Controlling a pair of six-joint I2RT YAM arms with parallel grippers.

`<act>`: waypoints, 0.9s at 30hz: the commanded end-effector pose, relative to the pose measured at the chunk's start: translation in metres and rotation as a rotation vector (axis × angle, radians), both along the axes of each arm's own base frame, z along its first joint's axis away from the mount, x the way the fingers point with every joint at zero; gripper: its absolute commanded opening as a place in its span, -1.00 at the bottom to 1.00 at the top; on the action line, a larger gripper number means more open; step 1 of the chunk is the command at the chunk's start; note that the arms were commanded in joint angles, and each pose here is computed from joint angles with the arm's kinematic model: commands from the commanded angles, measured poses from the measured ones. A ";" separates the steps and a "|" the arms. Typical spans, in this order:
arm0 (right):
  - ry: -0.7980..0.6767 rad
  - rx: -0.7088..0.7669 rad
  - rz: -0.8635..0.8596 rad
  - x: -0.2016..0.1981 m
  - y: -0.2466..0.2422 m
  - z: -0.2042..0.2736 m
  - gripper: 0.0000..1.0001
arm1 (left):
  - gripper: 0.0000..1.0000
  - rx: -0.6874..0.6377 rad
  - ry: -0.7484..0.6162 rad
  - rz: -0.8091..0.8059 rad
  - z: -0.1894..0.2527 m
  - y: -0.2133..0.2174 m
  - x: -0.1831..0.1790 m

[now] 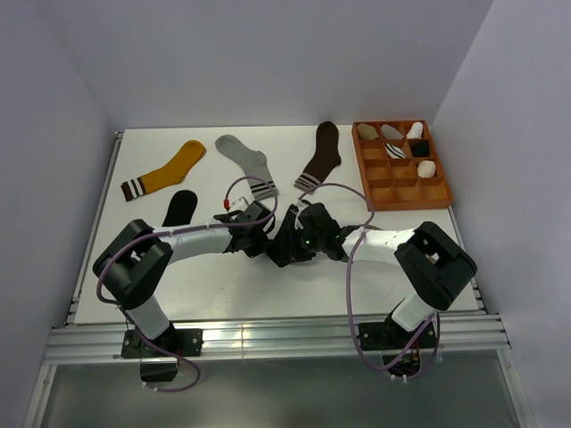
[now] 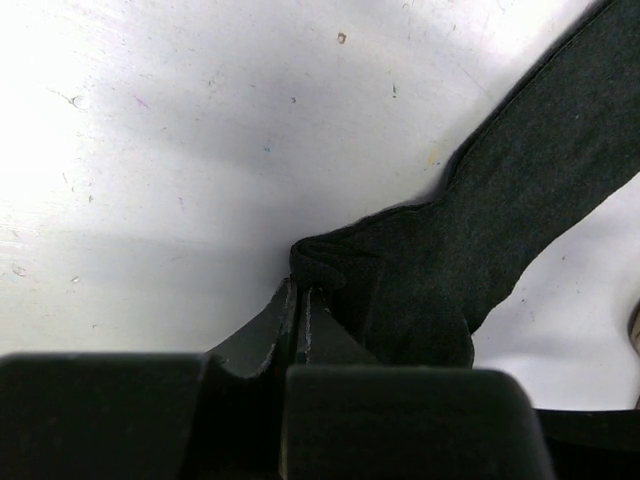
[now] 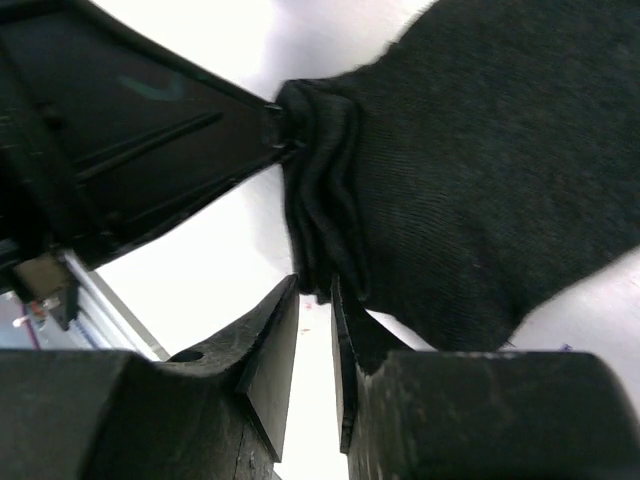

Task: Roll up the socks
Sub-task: Roll the sock at the center of the board.

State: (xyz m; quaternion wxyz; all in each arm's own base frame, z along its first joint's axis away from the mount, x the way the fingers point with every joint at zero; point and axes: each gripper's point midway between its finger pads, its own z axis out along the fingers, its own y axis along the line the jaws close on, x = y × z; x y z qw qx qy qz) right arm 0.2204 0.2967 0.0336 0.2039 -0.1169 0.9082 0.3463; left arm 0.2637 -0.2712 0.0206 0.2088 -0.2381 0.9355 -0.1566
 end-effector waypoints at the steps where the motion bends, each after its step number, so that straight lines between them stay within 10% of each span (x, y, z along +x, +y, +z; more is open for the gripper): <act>1: -0.032 -0.031 -0.039 0.015 0.000 0.005 -0.47 | -0.99 0.138 0.051 -0.008 -0.019 0.026 -0.011; 27: -0.702 -0.317 0.134 -0.006 0.013 0.033 -0.19 | -0.99 0.131 0.066 -0.051 -0.016 0.018 -0.010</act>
